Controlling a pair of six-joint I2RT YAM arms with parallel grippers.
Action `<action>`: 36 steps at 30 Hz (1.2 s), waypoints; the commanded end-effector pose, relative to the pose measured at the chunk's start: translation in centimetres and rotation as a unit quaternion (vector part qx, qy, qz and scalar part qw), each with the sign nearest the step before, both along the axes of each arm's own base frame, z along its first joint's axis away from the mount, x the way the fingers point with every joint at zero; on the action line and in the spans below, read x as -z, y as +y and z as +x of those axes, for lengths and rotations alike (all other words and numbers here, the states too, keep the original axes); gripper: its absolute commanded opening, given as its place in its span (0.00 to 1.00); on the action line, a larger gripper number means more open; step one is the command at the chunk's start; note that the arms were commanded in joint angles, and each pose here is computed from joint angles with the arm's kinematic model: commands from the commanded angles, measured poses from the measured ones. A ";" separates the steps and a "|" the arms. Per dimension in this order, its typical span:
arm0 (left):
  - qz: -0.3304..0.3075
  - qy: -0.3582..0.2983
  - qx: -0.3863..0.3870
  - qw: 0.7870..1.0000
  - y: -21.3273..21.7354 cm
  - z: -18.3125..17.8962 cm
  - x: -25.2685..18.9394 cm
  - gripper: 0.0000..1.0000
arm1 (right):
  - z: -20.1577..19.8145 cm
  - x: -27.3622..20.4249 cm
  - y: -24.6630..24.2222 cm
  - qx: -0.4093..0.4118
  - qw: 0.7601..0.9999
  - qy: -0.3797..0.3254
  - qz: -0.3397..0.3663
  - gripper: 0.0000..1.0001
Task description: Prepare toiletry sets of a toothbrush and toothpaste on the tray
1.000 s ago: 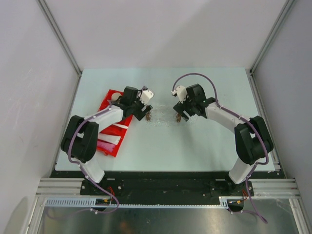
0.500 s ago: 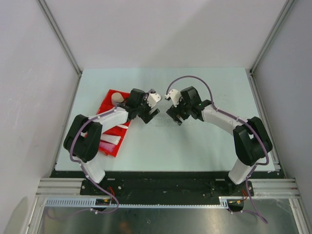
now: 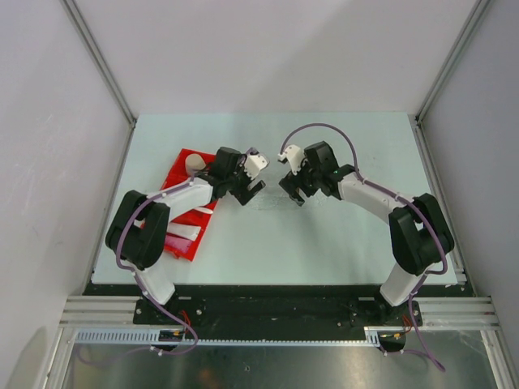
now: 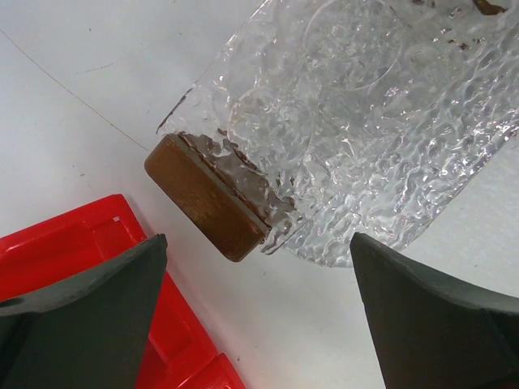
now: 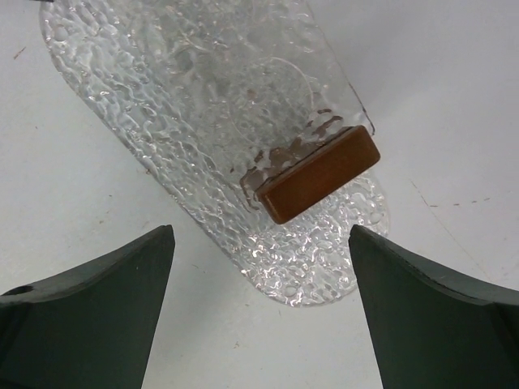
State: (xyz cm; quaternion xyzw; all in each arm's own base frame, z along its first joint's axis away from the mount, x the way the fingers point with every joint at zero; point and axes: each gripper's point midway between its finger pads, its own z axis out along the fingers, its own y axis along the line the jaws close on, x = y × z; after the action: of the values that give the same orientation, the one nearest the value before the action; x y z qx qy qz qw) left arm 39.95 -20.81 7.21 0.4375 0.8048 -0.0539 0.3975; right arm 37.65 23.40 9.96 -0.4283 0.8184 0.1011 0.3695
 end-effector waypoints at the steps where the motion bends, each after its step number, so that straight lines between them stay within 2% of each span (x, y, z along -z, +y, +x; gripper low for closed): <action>1: -0.041 -0.025 0.015 0.999 -0.9 0.2 -2.9 1.00 | 1.2 -2.9 0.0 0.002 0.999 -0.037 0.029 0.96; 8: -0.052 -0.017 0.008 0.998 -1.0 0.6 -2.8 1.00 | 1.3 -1.6 0.5 0.002 0.999 -0.020 0.035 0.95; 17: -0.058 -0.012 -0.011 0.998 -1.0 1.3 -2.0 1.00 | 2.9 -0.2 0.9 0.009 0.999 -0.033 0.036 0.92; 36: -0.067 -0.010 0.014 0.998 -2.1 1.0 -2.2 0.92 | 4.0 1.7 1.4 0.005 0.999 -0.031 0.040 0.81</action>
State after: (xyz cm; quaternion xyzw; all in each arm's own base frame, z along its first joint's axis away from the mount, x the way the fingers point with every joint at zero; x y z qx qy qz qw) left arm 40.13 -21.34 7.22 0.4185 0.8092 -0.0862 0.4032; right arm 40.70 24.02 7.32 -0.4152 0.8147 0.1067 0.3905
